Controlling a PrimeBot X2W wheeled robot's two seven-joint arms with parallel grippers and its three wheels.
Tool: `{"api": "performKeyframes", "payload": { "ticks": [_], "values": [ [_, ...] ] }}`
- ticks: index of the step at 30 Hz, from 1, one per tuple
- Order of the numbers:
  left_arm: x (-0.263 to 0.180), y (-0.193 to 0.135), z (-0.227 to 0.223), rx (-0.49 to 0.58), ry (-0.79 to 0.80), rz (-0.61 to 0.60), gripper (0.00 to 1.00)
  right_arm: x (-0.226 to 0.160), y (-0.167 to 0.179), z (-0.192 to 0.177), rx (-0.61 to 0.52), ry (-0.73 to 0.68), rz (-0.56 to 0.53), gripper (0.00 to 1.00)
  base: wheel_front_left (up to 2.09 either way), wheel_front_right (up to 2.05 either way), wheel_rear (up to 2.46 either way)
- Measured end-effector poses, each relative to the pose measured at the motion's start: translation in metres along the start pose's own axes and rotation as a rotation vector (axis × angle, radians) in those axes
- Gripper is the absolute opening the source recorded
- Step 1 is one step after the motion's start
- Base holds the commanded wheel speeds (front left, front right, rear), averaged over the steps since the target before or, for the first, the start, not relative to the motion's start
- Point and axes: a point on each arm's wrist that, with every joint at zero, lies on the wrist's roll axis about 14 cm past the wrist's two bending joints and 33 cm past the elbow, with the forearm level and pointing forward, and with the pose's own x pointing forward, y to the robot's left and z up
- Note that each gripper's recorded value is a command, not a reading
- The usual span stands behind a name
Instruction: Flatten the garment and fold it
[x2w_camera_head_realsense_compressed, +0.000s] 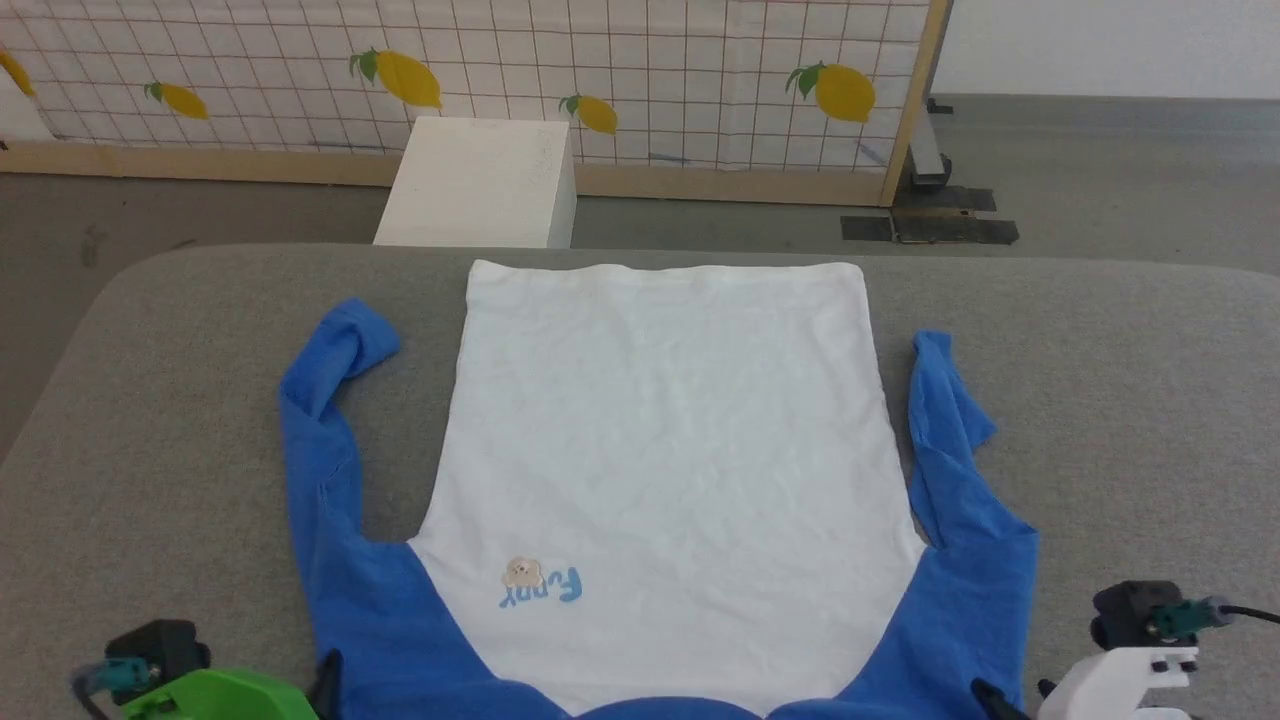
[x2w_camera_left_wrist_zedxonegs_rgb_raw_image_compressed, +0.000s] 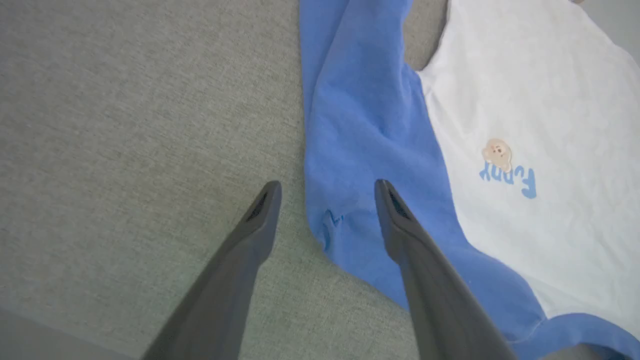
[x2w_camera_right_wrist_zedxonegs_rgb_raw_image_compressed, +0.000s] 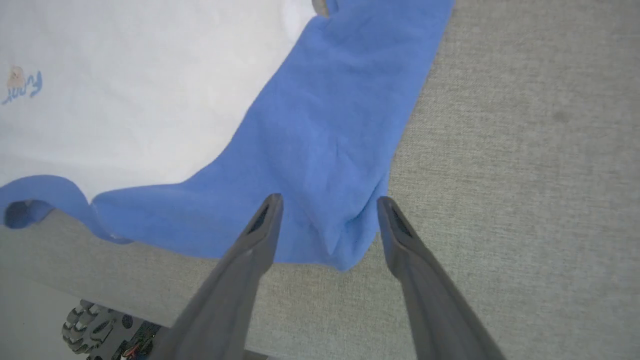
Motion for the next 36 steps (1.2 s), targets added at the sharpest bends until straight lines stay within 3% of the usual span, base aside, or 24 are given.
{"api": "performKeyframes", "payload": {
  "ticks": [3, 8, 11, 14, 21, 27, 36],
  "values": [
    [-0.008, 0.012, 0.034, 0.007, -0.116, 0.033, 1.0, -0.006, -0.008, 0.022, 0.076, -0.098, 0.017, 1.0, 0.0, 0.0, 0.0],
    [-0.03, 0.008, 0.123, 0.078, -0.54, 0.013, 1.0, -0.021, -0.043, 0.087, 0.151, -0.335, -0.05, 1.0, 0.0, 0.0, 0.0],
    [-0.042, -0.011, 0.158, 0.128, -0.781, -0.06, 1.0, -0.022, -0.061, 0.124, 0.148, -0.42, -0.118, 1.0, 0.0, 0.0, 0.0],
    [-0.042, -0.023, 0.165, 0.179, -0.895, -0.1, 1.0, -0.012, -0.06, 0.158, 0.096, -0.451, -0.154, 1.0, 0.0, 0.0, 0.0],
    [-0.012, -0.046, 0.16, 0.289, -0.87, -0.157, 1.0, 0.042, -0.038, 0.205, -0.057, -0.322, -0.185, 1.0, 0.0, 0.0, 0.0],
    [0.012, -0.05, 0.16, 0.261, -0.846, -0.157, 1.0, 0.095, -0.029, 0.216, -0.151, -0.143, -0.218, 1.0, 0.0, 0.0, 0.0],
    [0.041, -0.042, 0.153, 0.245, -0.799, -0.122, 1.0, 0.165, -0.03, 0.181, -0.194, 0.09, -0.243, 1.0, 0.0, 0.0, 0.0]
  ]
}}
